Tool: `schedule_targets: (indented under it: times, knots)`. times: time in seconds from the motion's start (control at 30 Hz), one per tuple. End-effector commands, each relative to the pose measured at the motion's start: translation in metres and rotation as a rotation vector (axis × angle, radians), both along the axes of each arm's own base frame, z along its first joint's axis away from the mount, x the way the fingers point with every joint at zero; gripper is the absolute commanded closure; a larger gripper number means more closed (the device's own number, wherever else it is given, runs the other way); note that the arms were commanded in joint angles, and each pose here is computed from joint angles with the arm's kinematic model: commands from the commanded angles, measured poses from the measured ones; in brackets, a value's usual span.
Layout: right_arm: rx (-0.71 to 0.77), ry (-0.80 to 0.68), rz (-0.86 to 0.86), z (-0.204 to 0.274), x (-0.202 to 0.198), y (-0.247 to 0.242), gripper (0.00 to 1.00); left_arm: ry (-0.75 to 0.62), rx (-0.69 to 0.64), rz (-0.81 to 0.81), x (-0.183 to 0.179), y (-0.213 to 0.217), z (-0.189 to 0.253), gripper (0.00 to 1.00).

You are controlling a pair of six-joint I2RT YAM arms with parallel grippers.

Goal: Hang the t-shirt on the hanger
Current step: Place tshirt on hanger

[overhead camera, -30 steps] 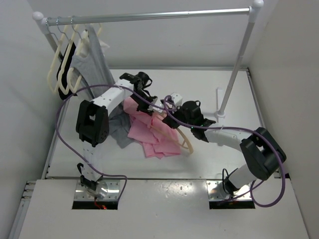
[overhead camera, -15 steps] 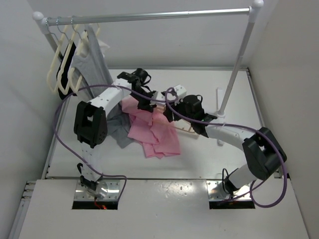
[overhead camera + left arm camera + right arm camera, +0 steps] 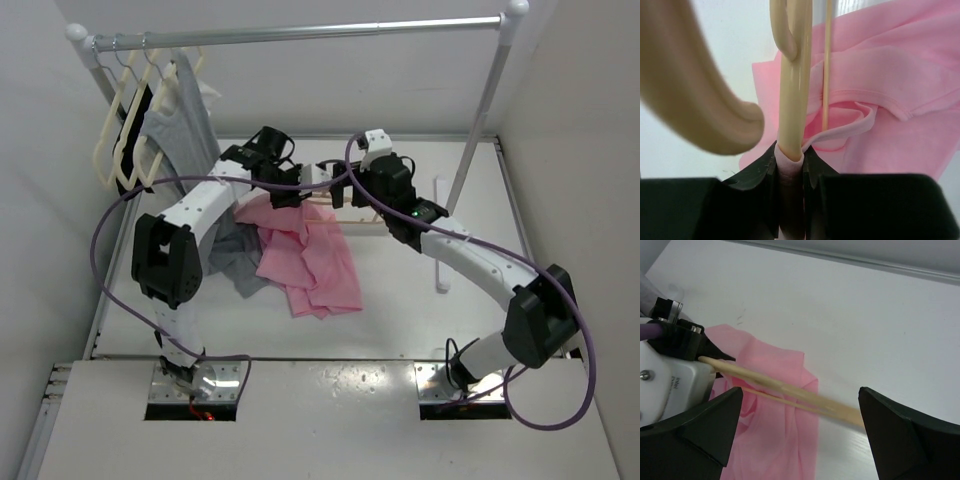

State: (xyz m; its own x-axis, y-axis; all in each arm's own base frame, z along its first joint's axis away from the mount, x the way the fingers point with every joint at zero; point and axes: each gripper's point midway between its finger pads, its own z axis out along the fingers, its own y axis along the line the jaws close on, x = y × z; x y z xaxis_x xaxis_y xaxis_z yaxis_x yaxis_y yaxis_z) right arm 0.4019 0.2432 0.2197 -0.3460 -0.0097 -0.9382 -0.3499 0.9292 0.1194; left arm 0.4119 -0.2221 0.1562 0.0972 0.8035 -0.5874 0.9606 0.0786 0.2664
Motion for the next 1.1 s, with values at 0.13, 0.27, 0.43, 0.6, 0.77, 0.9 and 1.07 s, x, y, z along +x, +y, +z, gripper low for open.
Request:
schedule_targets:
  times: [0.13, 0.27, 0.43, 0.6, 0.77, 0.9, 1.07]
  knots:
    - [0.009, 0.058, -0.079, 0.04, -0.011, -0.012, 0.01, -0.027, -0.034, 0.183, 0.005, -0.004, 0.015, 1.0]
    - [-0.023, 0.108, -0.153, 0.035, -0.016, -0.027, 0.01, -0.002, -0.038, 0.223, -0.002, -0.008, 0.013, 1.0]
    - [-0.109, 0.161, -0.214, 0.012, -0.035, -0.057, 0.01, 0.0, -0.059, 0.237, -0.01, -0.01, 0.014, 1.0]
    - [-0.138, 0.199, 0.105, 0.003, -0.064, -0.028, 0.01, 0.023, -0.082, 0.233, -0.014, -0.018, 0.012, 1.0]
    - [-0.036, 0.29, 0.426, -0.013, -0.106, 0.015, 0.01, 0.047, -0.116, 0.228, -0.021, -0.026, 0.017, 1.0]
    - [0.043, 0.271, 0.426, -0.012, -0.111, 0.02, 0.01, 0.05, -0.144, 0.27, -0.019, -0.027, 0.026, 1.0]
    - [0.282, 0.203, 0.194, -0.015, -0.101, 0.014, 0.3, 0.03, -0.166, 0.339, -0.013, -0.028, 0.034, 1.0]
